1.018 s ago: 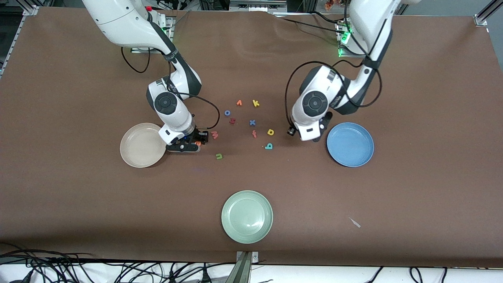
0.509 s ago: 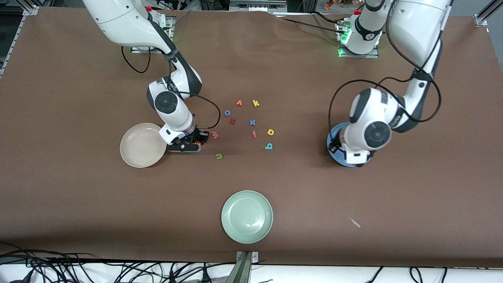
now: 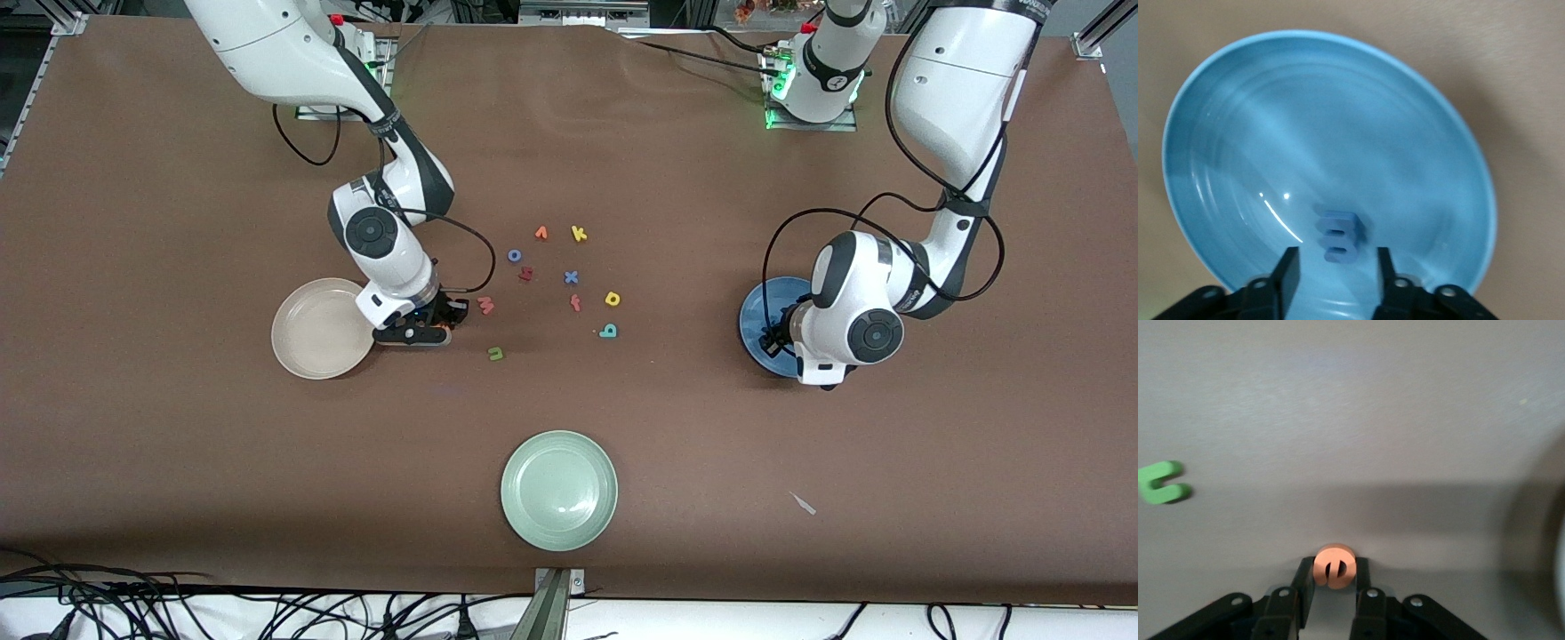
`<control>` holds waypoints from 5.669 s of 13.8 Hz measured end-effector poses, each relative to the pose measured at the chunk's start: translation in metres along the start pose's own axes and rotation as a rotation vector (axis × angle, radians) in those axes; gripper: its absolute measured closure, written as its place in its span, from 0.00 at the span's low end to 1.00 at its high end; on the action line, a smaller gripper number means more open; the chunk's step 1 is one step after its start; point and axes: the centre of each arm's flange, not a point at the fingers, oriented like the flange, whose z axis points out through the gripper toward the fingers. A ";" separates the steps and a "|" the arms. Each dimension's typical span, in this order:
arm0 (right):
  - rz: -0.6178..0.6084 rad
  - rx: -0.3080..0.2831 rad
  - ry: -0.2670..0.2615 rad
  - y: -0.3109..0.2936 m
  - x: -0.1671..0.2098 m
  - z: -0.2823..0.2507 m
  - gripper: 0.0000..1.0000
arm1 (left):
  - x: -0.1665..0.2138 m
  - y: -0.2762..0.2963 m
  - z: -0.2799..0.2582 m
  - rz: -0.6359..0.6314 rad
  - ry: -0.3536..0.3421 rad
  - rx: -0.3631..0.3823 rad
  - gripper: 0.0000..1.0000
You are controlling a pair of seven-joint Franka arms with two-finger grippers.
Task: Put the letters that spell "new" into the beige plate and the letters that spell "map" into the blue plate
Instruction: 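Place the blue m on the blue plate with the left gripper, then release the orange letter on the white plate while the left gripper grasps yellow letter, then place the yellow letter on the blue plate while the right gripper grasps pink w, then place the pink w on the white plate with the right gripper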
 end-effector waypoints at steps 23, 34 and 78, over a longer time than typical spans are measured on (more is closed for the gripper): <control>-0.064 0.007 -0.087 0.094 0.012 -0.079 0.36 | -0.245 0.128 0.055 0.014 0.029 -0.211 0.30; 0.094 0.038 -0.027 -0.065 -0.029 -0.031 0.24 | -0.259 0.134 0.063 0.036 0.034 -0.240 0.72; -0.420 -0.133 -0.100 0.164 -0.004 -0.063 0.70 | -0.149 0.084 -0.026 0.381 -0.077 -0.029 0.00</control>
